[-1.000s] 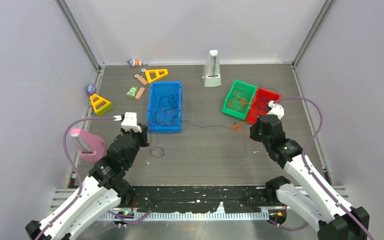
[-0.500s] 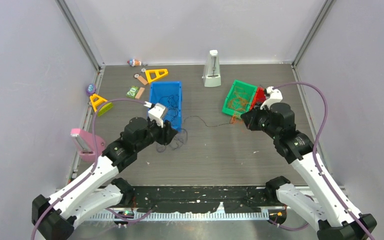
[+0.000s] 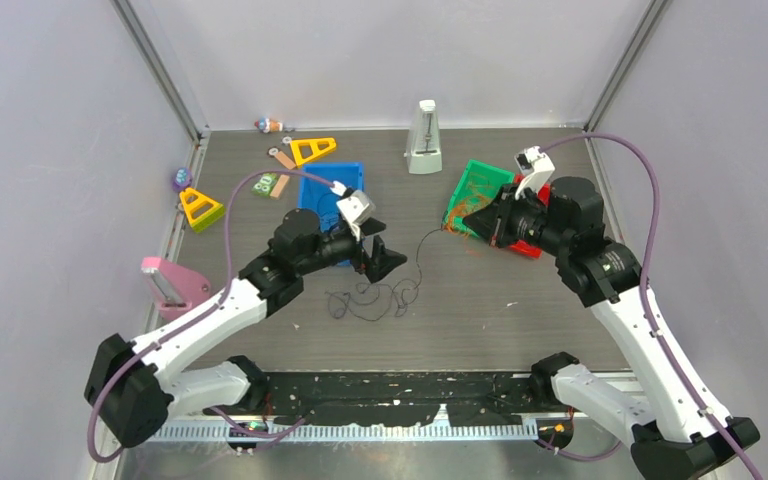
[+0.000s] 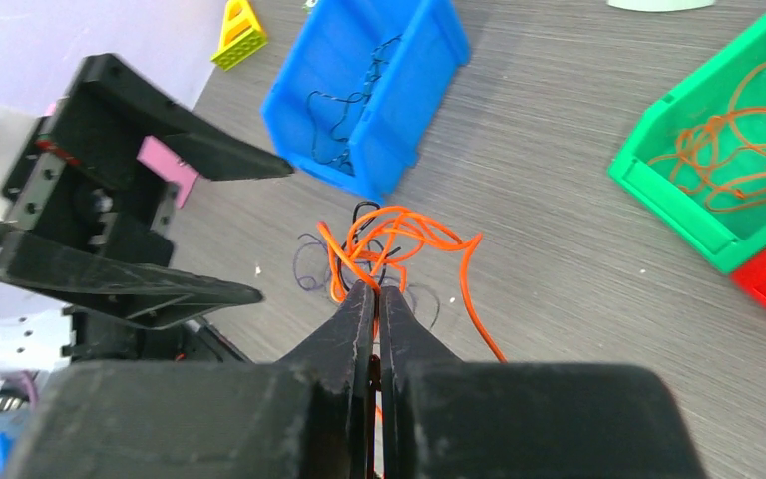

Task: Untangle the cables
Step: Untie the cable.

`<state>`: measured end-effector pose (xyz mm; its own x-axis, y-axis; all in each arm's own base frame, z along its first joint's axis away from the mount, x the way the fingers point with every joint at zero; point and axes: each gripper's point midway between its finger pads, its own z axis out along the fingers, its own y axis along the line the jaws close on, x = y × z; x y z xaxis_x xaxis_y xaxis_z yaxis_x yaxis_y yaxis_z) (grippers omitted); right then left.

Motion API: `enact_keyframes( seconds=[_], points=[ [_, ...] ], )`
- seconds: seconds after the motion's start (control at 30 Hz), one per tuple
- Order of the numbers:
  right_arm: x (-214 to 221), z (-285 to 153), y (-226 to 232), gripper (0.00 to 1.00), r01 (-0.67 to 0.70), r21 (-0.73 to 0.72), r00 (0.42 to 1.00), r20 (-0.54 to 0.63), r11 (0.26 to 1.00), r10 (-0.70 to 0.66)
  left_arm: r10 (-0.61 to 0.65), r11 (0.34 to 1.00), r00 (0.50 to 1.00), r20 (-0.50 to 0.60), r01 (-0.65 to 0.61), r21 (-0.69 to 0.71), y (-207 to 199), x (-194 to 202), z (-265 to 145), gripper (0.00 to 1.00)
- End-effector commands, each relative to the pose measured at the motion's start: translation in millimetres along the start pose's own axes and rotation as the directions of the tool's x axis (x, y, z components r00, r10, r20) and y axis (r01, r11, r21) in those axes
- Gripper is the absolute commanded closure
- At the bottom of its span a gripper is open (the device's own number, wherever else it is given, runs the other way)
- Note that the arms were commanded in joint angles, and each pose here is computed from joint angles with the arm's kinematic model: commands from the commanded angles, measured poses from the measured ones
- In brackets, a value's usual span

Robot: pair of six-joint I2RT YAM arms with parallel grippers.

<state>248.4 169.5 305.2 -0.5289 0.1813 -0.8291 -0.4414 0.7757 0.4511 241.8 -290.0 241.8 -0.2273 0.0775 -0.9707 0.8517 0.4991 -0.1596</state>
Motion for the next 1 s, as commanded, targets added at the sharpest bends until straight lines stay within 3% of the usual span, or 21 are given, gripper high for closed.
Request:
enact_keyframes(
  seconds=[0.0,0.17,0.27,0.33,0.4,0.43,0.53,0.7,0.8,0.97],
  points=[
    [-12,-11,28,0.95,0.023,-0.118,1.0,-0.009,0.993,-0.024,0.094,0.982,0.978,0.185,-0.121,0.143,-23,-51,23,0.12],
    [-14,-13,36,0.95,0.024,-0.15,0.999,-0.017,0.988,-0.026,0.059,0.968,0.986,0.157,-0.094,0.232,-36,-54,53,0.17],
    [-15,-12,35,0.95,0.023,-0.15,1.0,-0.018,0.988,-0.025,0.017,0.964,0.993,0.12,-0.048,0.263,-40,-47,71,0.3],
    [-15,-13,36,0.95,0.025,-0.152,0.999,-0.016,0.988,-0.028,-0.013,0.961,0.996,0.093,-0.013,0.275,-40,-41,81,0.51],
    [-14,-13,35,0.94,0.026,-0.148,0.999,-0.016,0.989,-0.028,-0.045,0.965,0.997,0.06,0.028,0.262,-35,-31,89,0.96],
    [-15,-13,33,0.94,0.028,-0.136,1.0,-0.008,0.99,-0.03,-0.054,0.97,0.997,0.05,0.041,0.241,-31,-27,89,1.0],
    [-14,-14,19,0.95,0.025,-0.06,1.0,0.012,0.998,-0.024,-0.085,0.984,0.993,0.086,0.07,0.164,-16,-22,75,1.0],
    [-3,-14,-45,0.95,-0.024,0.25,0.997,0.077,0.968,0.005,-0.196,0.98,0.971,0.14,0.19,0.056,23,-8,27,1.0],
    [12,-22,-102,0.95,-0.094,0.501,0.992,0.125,0.86,0.035,-0.224,0.969,0.967,0.122,0.234,-0.073,44,10,-1,1.0],
    [36,-32,-155,0.95,-0.242,0.655,0.97,0.195,0.716,0.149,-0.271,0.91,0.954,0.13,0.298,-0.29,74,35,-48,1.0]
  ],
)
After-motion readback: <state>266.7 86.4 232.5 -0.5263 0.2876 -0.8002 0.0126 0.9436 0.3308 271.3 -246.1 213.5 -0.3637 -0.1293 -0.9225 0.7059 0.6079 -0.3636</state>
